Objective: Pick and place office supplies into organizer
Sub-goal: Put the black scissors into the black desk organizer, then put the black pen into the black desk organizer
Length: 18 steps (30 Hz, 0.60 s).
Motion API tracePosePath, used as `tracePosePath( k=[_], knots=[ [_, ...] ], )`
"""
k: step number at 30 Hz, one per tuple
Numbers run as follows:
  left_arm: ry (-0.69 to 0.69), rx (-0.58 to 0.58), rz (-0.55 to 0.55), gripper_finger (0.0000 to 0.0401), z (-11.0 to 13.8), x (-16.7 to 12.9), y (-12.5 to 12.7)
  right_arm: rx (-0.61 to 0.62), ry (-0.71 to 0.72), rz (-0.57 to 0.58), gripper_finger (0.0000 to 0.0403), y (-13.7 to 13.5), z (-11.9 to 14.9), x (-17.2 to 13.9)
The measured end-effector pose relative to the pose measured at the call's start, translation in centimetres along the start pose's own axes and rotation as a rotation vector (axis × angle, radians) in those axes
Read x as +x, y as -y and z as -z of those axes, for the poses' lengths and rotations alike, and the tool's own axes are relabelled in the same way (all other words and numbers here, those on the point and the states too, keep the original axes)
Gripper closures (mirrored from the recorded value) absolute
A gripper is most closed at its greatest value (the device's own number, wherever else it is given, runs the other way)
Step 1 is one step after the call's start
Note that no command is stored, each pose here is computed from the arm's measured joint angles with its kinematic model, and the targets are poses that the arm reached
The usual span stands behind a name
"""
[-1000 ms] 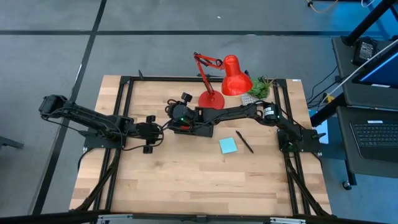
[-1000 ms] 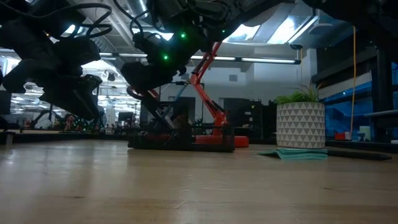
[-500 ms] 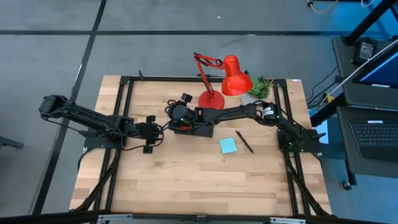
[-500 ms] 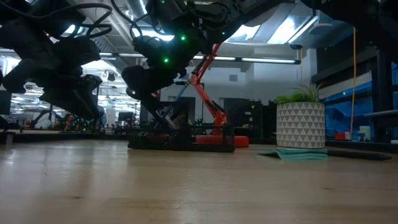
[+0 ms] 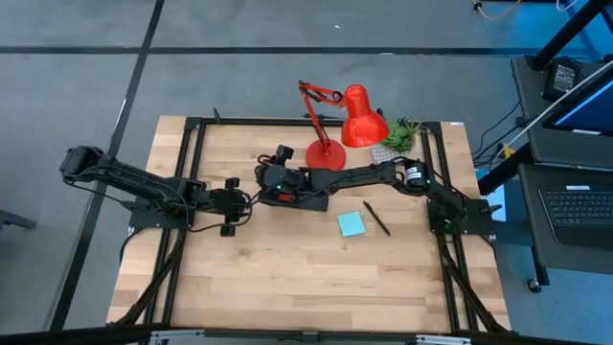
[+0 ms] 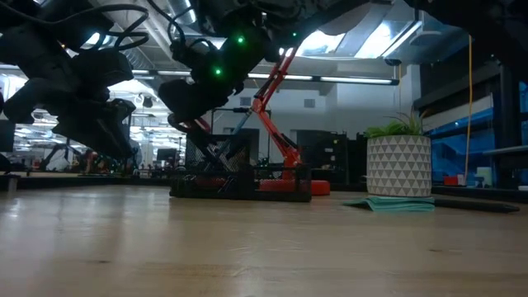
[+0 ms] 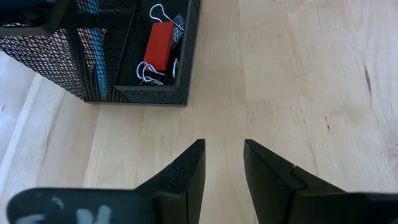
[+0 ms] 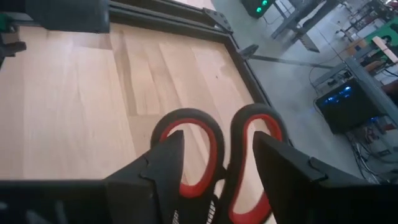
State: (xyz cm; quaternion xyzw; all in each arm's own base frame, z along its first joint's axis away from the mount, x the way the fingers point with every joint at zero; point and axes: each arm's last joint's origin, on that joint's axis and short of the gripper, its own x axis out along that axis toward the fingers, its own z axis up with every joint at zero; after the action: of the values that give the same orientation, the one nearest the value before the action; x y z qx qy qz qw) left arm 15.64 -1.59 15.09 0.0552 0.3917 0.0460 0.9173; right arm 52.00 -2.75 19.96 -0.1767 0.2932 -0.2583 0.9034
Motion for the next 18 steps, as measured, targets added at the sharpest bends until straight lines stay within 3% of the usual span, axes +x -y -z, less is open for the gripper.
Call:
tracePosePath(
  k=[6,18],
  knots=[
    [0.0,0.0,0.0,0.0297,0.0,0.0,0.0,-0.019,-0.047,0.053,0.0208,0.2,-0.1,-0.2],
    [0.0,0.0,0.0,0.0297,0.0,0.0,0.0,-0.042,-0.04,0.035,0.0208,-1.0,-0.5,-1.3]
  ],
)
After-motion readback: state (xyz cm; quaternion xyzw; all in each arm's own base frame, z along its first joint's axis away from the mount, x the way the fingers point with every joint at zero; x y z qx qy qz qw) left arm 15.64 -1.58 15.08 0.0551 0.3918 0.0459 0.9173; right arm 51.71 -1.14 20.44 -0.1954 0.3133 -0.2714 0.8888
